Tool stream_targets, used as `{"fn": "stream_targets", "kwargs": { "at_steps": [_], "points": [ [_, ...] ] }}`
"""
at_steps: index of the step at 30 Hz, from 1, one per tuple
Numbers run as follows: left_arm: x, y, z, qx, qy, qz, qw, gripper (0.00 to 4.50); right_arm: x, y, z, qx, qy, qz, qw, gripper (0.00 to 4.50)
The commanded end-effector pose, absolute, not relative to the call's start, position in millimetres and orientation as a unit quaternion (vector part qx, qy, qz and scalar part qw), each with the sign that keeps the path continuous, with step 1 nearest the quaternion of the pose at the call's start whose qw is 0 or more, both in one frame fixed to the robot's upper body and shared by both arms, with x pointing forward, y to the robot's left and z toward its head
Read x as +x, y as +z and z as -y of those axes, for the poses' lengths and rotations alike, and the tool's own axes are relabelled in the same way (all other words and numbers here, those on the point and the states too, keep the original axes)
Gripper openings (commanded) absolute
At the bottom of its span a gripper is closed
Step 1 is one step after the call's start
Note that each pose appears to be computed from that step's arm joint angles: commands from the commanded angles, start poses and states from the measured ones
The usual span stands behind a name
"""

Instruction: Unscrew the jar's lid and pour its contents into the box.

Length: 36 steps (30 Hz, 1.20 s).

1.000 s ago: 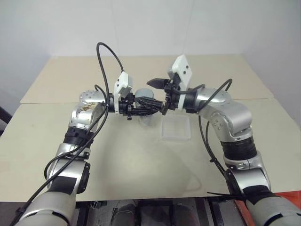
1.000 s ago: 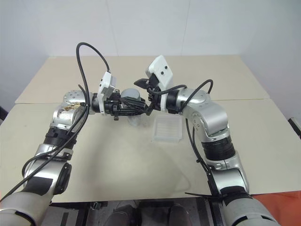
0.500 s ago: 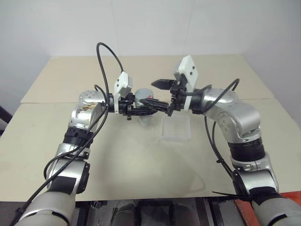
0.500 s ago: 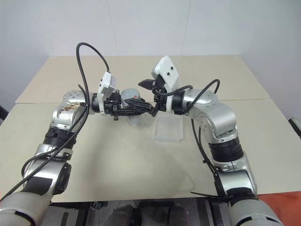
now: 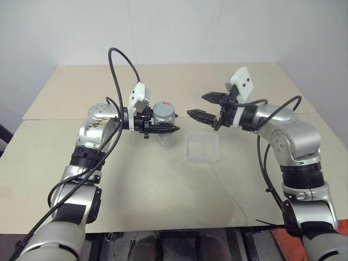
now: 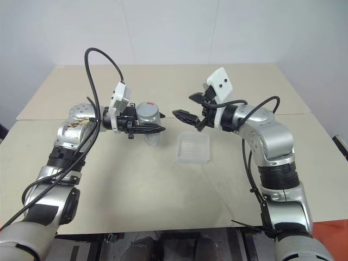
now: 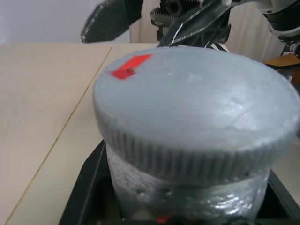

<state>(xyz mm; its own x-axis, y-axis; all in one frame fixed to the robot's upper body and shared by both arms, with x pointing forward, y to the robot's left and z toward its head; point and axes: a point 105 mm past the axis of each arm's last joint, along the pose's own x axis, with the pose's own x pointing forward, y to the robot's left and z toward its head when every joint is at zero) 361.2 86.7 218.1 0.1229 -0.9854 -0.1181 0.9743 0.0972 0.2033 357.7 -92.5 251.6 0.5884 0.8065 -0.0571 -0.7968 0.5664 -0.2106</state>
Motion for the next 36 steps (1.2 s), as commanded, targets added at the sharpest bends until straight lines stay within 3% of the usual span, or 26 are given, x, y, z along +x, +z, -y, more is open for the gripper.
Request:
{"fn": "stream_targets", "kwargs": {
  "at_steps": [1, 10, 25, 36],
  "points": [
    [360.6, 234.3, -84.8, 0.125, -0.661, 0.053, 0.738, 2.05, 343.0, 276.5, 92.1, -0.111, 0.470, 0.067, 0.873, 4.47],
    [363.6, 238.6, -73.7, 0.122, -0.664, 0.063, 0.735, 2.05, 317.1, 284.1, 45.5, -0.112, 0.537, 0.091, 0.831, 4.47],
    [363.4, 238.1, -76.8, 0.126, -0.665, 0.062, 0.733, 2.05, 334.9, 294.3, 21.3, -0.118, 0.523, 0.116, 0.836, 4.47],
    [363.2, 237.8, -80.1, 0.126, -0.662, 0.062, 0.736, 2.05, 343.2, 285.3, 30.1, -0.124, 0.513, 0.097, 0.844, 4.47]
  ]
}}
